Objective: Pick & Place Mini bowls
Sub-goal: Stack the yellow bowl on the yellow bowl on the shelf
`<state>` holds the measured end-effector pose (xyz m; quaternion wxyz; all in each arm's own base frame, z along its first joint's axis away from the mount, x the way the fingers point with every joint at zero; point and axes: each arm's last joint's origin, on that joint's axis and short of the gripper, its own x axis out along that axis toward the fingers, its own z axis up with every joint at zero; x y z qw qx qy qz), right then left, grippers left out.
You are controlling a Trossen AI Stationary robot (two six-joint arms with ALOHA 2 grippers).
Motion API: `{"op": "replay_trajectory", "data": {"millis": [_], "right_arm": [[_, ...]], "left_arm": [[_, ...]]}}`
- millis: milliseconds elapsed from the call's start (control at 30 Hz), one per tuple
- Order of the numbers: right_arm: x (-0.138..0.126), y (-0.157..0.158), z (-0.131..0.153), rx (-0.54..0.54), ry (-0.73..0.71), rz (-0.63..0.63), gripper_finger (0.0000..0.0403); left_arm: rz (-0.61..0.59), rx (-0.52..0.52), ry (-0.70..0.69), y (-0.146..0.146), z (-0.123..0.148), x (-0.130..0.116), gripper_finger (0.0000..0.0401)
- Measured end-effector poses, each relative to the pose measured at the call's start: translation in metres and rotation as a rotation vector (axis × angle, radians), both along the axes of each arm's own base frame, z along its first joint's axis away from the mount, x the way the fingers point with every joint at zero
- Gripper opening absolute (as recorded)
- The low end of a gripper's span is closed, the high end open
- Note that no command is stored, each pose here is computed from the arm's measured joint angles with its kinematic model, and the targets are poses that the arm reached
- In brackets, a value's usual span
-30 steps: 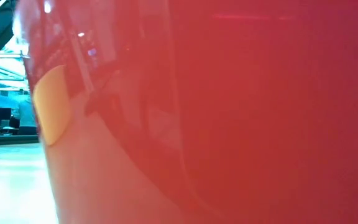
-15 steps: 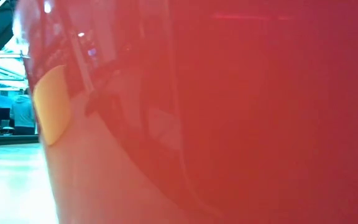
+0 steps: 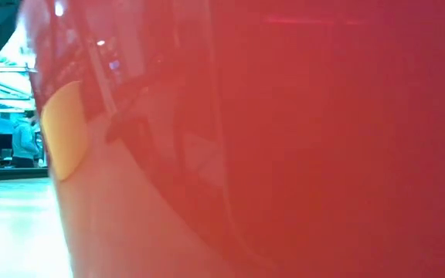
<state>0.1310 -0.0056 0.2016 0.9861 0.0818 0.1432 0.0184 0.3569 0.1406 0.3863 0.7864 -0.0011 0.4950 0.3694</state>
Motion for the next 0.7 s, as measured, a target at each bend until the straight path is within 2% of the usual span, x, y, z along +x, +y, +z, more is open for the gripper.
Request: {"op": "replay_trajectory", "data": {"millis": [100,233,300,367,467,567,700], "right_arm": [[0.0,0.0,0.0,-0.002,0.0,0.0,0.0155],[0.0,0.0,-0.003,-0.002,0.0,0.001,0.0155],[0.0,0.0,-0.007,-0.002,0.012,0.001,0.0155],[-0.001,0.0,-0.012,-0.001,0.023,0.001,0.0155],[-0.001,0.0,-0.016,0.004,0.03,-0.001,0.0155],[-0.001,0.0,-0.014,0.008,0.012,-0.002,0.0155],[0.0,0.0,-0.011,0.004,-0.028,-0.001,0.0155]], "left_arm": [[0.027,-0.091,-0.133,-0.019,0.016,-0.008,0.0205],[0.028,-0.313,-0.212,-0.049,0.027,-0.02,0.0207],[0.045,-0.417,-0.175,-0.067,0.026,-0.025,0.0207],[0.079,-0.479,-0.124,-0.086,0.022,-0.028,0.0207],[0.051,-0.534,-0.115,-0.118,0.011,-0.019,0.0207],[0.022,-0.592,-0.042,-0.153,-0.002,-0.017,0.0207],[0.071,-0.624,0.085,-0.197,-0.034,-0.019,0.0207]]}}
